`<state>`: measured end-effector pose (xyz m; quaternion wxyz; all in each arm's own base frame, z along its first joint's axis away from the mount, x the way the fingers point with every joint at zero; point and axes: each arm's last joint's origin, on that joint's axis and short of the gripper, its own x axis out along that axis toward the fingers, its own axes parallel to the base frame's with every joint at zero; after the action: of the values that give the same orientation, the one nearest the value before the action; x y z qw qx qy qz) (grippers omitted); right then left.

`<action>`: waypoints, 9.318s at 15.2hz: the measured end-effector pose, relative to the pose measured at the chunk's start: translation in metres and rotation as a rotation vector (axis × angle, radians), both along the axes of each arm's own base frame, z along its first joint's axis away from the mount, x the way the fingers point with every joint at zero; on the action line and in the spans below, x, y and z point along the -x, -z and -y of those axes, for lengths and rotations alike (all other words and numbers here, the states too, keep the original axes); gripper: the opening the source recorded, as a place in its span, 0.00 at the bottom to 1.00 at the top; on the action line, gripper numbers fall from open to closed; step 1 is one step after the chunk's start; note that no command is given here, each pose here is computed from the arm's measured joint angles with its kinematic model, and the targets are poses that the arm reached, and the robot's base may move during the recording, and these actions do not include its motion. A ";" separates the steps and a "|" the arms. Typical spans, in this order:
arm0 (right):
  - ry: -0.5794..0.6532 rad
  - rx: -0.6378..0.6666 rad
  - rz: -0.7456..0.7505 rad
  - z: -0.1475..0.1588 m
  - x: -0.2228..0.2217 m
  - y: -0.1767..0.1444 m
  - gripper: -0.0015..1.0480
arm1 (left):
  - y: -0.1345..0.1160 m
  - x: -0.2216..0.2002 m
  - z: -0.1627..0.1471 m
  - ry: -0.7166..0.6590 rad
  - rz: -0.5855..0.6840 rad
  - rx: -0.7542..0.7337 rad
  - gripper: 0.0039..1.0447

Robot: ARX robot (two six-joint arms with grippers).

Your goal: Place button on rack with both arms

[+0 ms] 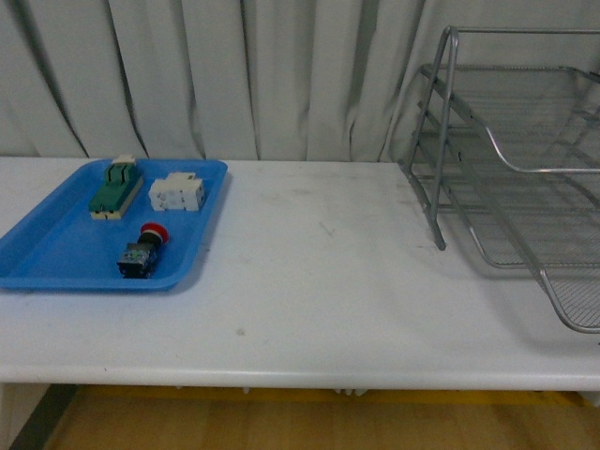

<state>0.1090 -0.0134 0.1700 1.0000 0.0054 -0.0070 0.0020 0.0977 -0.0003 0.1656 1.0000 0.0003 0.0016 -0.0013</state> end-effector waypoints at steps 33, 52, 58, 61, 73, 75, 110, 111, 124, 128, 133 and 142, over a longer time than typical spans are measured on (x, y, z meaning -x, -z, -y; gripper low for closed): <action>0.004 0.008 -0.010 -0.013 0.012 0.003 0.94 | 0.035 -0.299 0.049 0.111 -0.747 0.000 0.94; 0.004 0.008 -0.010 -0.013 0.012 0.003 0.94 | 0.105 -0.358 0.026 -0.025 -0.908 -0.075 0.85; 0.005 0.008 -0.010 -0.013 0.012 0.003 0.94 | 0.103 -0.359 0.029 -0.001 -0.892 -0.071 0.35; 0.004 0.008 -0.010 -0.013 0.012 0.003 0.94 | 0.071 -0.344 0.021 0.009 -0.817 -0.045 0.34; 0.005 0.008 -0.010 -0.013 0.012 0.003 0.94 | -0.017 -0.134 0.008 0.099 -0.569 -0.098 0.34; 0.005 0.008 -0.010 -0.013 0.012 0.003 0.94 | -0.016 -0.131 0.005 0.084 -0.565 -0.093 0.34; 0.005 0.008 -0.010 -0.013 0.012 0.003 0.94 | -0.021 -0.313 0.261 0.515 -0.655 -0.317 0.34; 0.005 0.008 -0.010 -0.013 0.012 0.003 0.94 | -0.014 -0.326 0.259 0.497 -0.677 -0.319 0.34; 0.005 0.008 -0.010 -0.013 0.012 0.003 0.94 | 0.009 -0.368 0.273 0.450 -0.756 -0.295 0.94; 0.005 0.009 -0.010 -0.013 0.012 0.003 0.94 | -0.040 -0.333 0.258 0.495 -0.636 -0.248 0.94; 0.005 0.008 -0.010 -0.013 0.012 0.003 0.94 | -0.094 -0.266 0.217 0.553 -0.354 -0.195 0.94; 0.004 0.009 -0.010 -0.013 0.012 0.003 0.94 | -0.068 -0.120 0.040 -0.004 0.010 -0.005 0.26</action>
<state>0.0973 0.0000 0.1667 1.0000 0.0010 -0.0020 -0.0002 0.2180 -0.0406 0.2333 1.0000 0.0026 -0.0033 0.0006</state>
